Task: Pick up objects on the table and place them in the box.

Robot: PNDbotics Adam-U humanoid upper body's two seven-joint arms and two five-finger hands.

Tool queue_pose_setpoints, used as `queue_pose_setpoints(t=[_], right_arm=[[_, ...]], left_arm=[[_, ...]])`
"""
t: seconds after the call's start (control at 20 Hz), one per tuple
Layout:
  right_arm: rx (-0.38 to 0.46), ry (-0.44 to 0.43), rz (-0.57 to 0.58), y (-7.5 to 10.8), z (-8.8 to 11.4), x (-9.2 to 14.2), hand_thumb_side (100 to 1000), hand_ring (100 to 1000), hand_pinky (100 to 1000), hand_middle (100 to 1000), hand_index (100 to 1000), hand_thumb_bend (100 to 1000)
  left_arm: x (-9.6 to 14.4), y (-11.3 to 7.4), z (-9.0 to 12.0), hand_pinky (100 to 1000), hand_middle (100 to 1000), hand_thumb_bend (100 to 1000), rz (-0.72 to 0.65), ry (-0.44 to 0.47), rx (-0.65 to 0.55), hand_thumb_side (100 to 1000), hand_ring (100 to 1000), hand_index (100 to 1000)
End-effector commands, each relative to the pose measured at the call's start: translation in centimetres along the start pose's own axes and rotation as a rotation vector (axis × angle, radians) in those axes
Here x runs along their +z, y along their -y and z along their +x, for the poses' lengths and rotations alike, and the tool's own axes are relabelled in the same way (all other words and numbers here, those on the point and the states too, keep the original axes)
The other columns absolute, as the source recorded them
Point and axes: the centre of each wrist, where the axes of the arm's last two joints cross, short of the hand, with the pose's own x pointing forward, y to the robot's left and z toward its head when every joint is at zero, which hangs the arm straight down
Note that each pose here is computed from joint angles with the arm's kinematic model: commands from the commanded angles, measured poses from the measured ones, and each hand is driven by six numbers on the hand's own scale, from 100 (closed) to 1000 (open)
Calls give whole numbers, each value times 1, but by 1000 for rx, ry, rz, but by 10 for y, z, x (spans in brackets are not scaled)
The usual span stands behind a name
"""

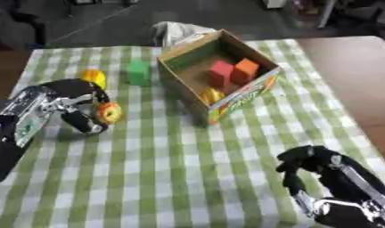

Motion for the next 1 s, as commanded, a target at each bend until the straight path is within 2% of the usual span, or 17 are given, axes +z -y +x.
queue_pose_setpoints(t=[0.05, 0.2, 0.3, 0.45, 0.6, 0.85, 0.9, 1.0], right_arm=[[23, 3, 0, 4, 3, 1, 143, 480, 682, 441, 740, 100], [22, 3, 0, 4, 3, 0, 155, 480, 682, 441, 740, 100], [22, 3, -1, 4, 3, 0, 158, 480, 682, 441, 740, 100], [22, 2, -2, 4, 3, 0, 159, 481, 682, 442, 740, 100], [22, 0, -1, 4, 3, 1, 160, 481, 682, 442, 740, 100], [20, -4, 2, 3, 2, 1, 162, 480, 682, 443, 739, 100], [19, -4, 2, 3, 2, 1, 162, 480, 682, 443, 739, 100], [19, -5, 2, 3, 2, 2, 162, 480, 682, 443, 739, 100]], left_arm=[[2, -8, -6, 685, 649, 324, 55, -21, 10, 345, 621, 789], [-1, -6, -3, 647, 567, 303, 89, -15, 23, 316, 554, 726], [-1, -8, -1, 601, 460, 257, 122, -4, 21, 278, 472, 628], [1, -19, 0, 568, 389, 208, 182, 23, 13, 257, 413, 556], [12, -47, -1, 570, 386, 214, 252, 61, -24, 251, 412, 553], [33, -114, 12, 580, 390, 246, 423, 141, -77, 222, 423, 555], [33, -124, 17, 580, 390, 247, 447, 156, -83, 221, 423, 555], [33, -132, 21, 580, 390, 247, 465, 168, -86, 221, 423, 555]])
